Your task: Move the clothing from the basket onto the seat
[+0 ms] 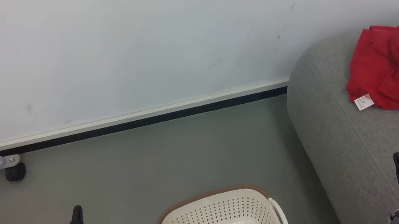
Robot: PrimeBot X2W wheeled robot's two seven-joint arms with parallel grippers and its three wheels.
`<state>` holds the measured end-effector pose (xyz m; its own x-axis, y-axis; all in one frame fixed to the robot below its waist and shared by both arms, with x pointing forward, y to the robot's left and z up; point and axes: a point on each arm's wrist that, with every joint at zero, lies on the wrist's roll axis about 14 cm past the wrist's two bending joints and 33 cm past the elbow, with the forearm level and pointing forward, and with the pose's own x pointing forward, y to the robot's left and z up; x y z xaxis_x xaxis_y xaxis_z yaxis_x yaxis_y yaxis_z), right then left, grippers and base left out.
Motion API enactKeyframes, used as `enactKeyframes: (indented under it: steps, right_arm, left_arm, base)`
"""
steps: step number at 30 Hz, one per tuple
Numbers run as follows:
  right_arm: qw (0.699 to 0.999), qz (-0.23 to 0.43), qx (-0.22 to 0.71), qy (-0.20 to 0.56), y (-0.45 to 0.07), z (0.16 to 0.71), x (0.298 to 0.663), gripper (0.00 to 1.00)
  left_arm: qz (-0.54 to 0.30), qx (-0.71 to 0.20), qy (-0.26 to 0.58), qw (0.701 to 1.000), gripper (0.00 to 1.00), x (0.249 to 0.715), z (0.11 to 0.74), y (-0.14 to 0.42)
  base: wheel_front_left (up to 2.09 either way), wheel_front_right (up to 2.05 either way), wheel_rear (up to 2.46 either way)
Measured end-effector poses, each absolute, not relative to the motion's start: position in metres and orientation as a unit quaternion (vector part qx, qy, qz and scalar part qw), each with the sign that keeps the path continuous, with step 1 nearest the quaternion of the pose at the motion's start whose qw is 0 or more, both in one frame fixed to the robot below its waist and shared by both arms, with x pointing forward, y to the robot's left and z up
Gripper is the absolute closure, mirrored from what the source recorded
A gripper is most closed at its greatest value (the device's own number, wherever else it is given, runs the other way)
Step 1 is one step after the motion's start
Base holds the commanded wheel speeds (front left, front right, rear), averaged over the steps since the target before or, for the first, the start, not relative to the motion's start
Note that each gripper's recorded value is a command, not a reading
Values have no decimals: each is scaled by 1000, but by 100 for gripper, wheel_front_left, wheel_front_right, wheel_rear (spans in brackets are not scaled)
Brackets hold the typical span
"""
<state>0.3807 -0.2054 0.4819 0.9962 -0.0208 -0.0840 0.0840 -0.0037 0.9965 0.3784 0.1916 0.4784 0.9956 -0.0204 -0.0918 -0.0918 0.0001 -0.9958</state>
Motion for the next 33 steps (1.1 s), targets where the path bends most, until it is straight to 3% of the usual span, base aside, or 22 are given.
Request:
enactKeyframes:
  steps: [33]
  right_arm:
    - [705,-37,707,22,-205,482,381,100]
  left_arm:
    - [25,-707,40,706,100,378,478,191]
  base:
    - [0,0,0]
